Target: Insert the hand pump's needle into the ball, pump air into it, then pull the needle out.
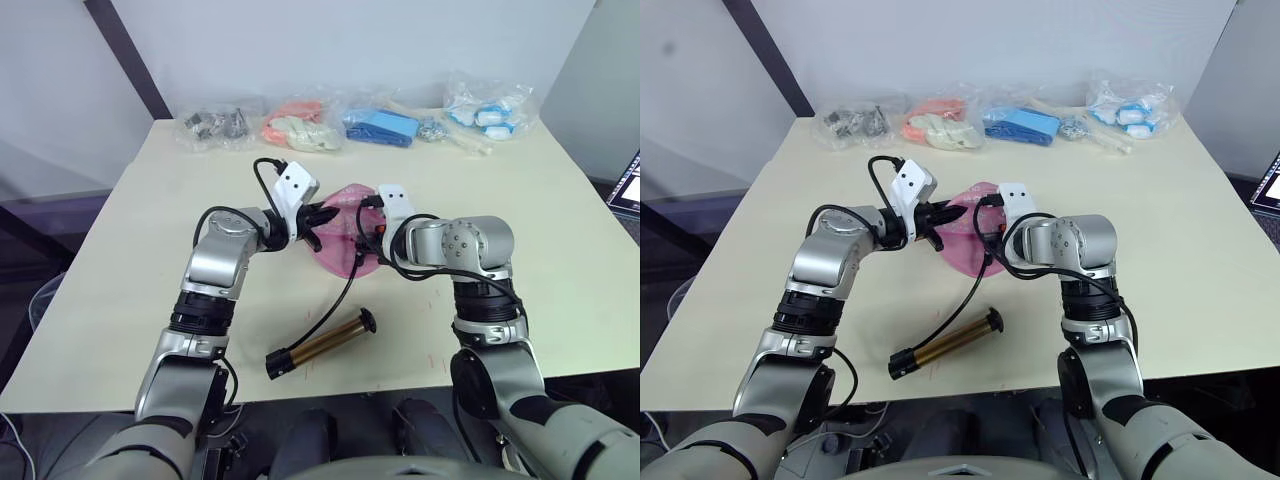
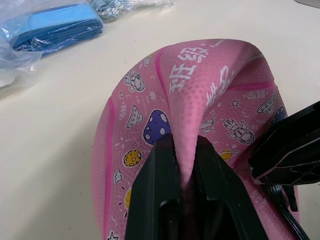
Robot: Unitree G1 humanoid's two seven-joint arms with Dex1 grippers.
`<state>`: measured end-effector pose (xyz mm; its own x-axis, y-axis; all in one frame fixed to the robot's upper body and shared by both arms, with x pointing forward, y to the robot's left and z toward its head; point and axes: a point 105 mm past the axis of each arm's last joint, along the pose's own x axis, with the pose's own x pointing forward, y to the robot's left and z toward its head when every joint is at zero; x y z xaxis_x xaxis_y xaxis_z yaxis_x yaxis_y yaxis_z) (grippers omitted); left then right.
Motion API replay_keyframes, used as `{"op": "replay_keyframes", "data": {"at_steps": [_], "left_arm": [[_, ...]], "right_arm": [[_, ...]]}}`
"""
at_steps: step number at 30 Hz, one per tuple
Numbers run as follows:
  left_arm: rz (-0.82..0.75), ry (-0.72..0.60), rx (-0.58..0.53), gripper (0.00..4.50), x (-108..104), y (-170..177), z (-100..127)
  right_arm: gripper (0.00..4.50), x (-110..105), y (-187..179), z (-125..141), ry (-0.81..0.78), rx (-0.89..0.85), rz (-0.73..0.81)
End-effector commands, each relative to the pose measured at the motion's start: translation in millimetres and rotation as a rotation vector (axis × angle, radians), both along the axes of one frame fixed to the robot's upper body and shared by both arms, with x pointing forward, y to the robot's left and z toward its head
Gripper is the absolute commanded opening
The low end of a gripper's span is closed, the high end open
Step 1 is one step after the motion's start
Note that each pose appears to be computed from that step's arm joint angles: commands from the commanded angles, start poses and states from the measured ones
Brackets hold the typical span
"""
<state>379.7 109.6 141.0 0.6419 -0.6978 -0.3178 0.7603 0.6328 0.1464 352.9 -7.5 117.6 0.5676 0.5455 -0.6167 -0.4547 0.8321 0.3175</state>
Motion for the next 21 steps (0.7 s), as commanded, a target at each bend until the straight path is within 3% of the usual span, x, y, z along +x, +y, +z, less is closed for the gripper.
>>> {"op": "replay_keyframes", "data": {"at_steps": [1,21], "left_arm": [[-0.156,0.186,0.0,0.01,-25,-35,-47],[-0.159,0.216,-0.006,0.01,-34,-35,-54]], "right_arm": [[0.31,9,26,20,-0.112,0.039,0.033],[0.31,17,52,23,-0.136,0.042,0.074]]}}
